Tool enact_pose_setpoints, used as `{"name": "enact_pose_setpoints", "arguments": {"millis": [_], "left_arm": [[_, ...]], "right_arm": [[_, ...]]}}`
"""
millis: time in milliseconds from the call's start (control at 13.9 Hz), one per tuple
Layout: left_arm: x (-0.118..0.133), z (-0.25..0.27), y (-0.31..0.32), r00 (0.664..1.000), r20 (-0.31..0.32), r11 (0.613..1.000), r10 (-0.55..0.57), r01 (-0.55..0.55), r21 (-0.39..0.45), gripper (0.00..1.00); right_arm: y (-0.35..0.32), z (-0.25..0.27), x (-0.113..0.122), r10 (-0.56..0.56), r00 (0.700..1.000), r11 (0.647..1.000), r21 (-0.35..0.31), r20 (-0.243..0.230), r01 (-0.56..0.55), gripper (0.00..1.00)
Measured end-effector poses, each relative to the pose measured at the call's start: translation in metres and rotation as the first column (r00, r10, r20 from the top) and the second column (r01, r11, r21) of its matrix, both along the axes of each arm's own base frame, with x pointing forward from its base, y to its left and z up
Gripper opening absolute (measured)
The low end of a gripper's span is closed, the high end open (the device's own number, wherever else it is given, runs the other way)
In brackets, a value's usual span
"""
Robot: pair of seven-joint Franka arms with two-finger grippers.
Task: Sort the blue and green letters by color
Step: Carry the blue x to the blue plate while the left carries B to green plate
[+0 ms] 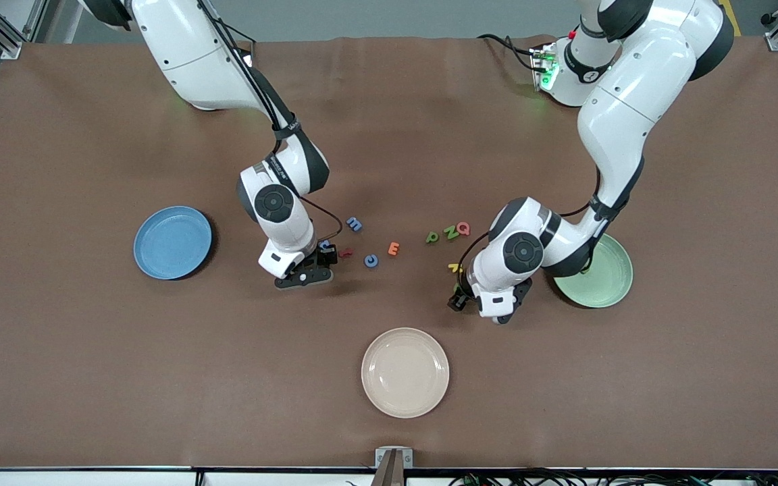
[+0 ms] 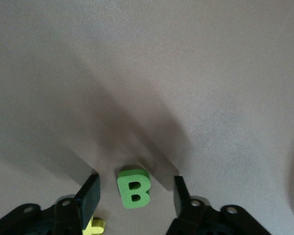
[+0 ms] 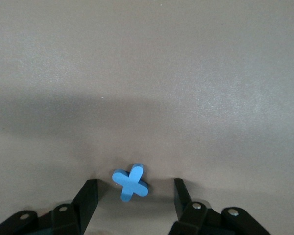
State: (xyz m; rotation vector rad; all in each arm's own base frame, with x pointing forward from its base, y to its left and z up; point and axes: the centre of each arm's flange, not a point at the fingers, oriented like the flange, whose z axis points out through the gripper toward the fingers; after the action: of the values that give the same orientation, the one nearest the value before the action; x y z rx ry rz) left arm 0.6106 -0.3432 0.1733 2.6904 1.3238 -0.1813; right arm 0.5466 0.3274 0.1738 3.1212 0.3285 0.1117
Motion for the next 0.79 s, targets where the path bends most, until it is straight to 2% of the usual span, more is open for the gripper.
{"name": "enact_pose_setpoints", "arguments": {"millis": [72, 216, 288, 360, 433, 505, 649, 793], "left_arm": [[0.0, 0.0, 0.0, 1.0, 0.001, 1.0, 0.001, -0.001, 0.0, 0.64], [0.001, 0.001, 0.002, 1.0, -0.004, 1.0, 0.001, -0.001, 0.006, 0.46], [0.001, 0.002, 0.003, 1.0, -0.002, 1.0, 0.002, -0.002, 0.007, 0.33], [0.003, 0.006, 0.002, 1.0, 0.008, 1.0, -0.001, 0.001, 0.008, 0.28], [0.005, 0.007, 0.004, 1.0, 0.017, 1.0, -0.005, 0.005, 0.015, 0.28], [0.008, 0.007, 0.009, 1.0, 0.025, 1.0, -0.008, 0.008, 0.026, 0.28], [0.015, 0.017, 0.019, 1.0, 0.028, 0.999, -0.014, 0.012, 0.048, 0.28], [0.022, 0.043, 0.035, 0.999, 0.017, 0.996, -0.035, 0.034, 0.086, 0.28]], "right_arm": [[0.0, 0.0, 0.0, 0.008, 1.0, 1.0, -0.005, 0.003, -0.008, 0.71], [0.0, 0.001, 0.001, 0.016, 1.0, 1.0, -0.01, 0.007, -0.016, 0.7], [0.001, 0.001, 0.001, 0.018, 1.0, 1.0, -0.009, 0.009, -0.018, 0.66], [0.002, 0.003, 0.002, 0.019, 1.0, 1.0, -0.007, 0.011, -0.019, 0.55], [0.001, 0.003, 0.002, 0.02, 1.0, 1.0, -0.008, 0.011, -0.02, 0.54], [0.002, 0.003, 0.002, 0.021, 1.0, 1.0, -0.007, 0.012, -0.021, 0.49], [0.003, 0.005, 0.004, 0.021, 1.0, 1.0, -0.006, 0.014, -0.021, 0.29], [0.003, 0.005, 0.004, 0.021, 1.0, 1.0, -0.006, 0.013, -0.021, 0.26]]}}
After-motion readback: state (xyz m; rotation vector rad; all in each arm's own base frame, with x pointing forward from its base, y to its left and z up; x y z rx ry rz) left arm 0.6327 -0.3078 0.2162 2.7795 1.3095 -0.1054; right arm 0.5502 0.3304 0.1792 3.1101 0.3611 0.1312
